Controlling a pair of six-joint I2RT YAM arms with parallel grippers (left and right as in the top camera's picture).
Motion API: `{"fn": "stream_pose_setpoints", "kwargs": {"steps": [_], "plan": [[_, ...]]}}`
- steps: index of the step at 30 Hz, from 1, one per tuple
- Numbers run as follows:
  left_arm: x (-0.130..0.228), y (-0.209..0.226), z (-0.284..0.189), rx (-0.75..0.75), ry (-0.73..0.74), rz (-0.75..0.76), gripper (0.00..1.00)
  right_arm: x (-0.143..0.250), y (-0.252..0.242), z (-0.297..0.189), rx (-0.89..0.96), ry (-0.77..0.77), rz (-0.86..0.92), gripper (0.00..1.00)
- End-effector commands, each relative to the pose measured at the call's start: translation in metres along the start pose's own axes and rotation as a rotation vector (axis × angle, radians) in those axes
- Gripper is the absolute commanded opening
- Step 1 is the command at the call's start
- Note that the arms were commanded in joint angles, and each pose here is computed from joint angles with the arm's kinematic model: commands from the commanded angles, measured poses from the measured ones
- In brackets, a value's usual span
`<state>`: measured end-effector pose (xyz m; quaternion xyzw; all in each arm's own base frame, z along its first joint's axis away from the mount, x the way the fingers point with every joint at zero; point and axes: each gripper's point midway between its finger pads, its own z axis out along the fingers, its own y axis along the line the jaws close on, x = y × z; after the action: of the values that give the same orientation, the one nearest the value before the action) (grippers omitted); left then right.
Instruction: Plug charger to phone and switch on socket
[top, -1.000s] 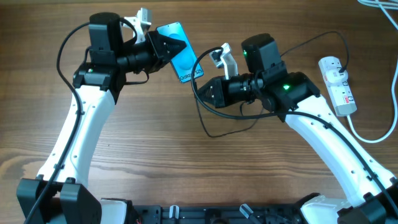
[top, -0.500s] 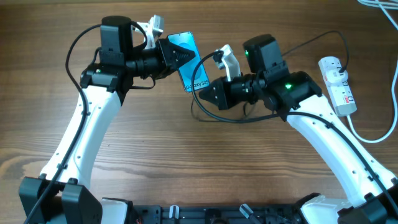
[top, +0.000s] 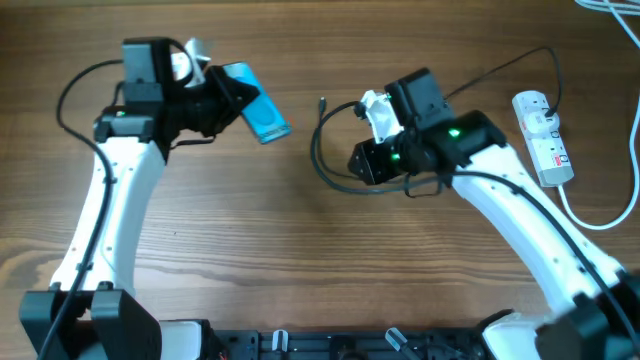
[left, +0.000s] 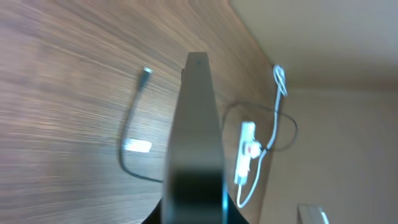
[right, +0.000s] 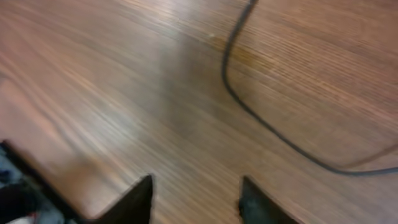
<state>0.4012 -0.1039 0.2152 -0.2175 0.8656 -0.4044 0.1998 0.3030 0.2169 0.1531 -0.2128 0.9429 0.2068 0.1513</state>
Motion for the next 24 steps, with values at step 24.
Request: {"fn": "stream_pose_setpoints", "kwargs": {"steps": [24], "plan": [[-0.051,0.059,-0.025,-0.281,-0.255,-0.007,0.04,-0.11,-0.068,0.139,0.384,-0.318,0.028,0.56]]}}
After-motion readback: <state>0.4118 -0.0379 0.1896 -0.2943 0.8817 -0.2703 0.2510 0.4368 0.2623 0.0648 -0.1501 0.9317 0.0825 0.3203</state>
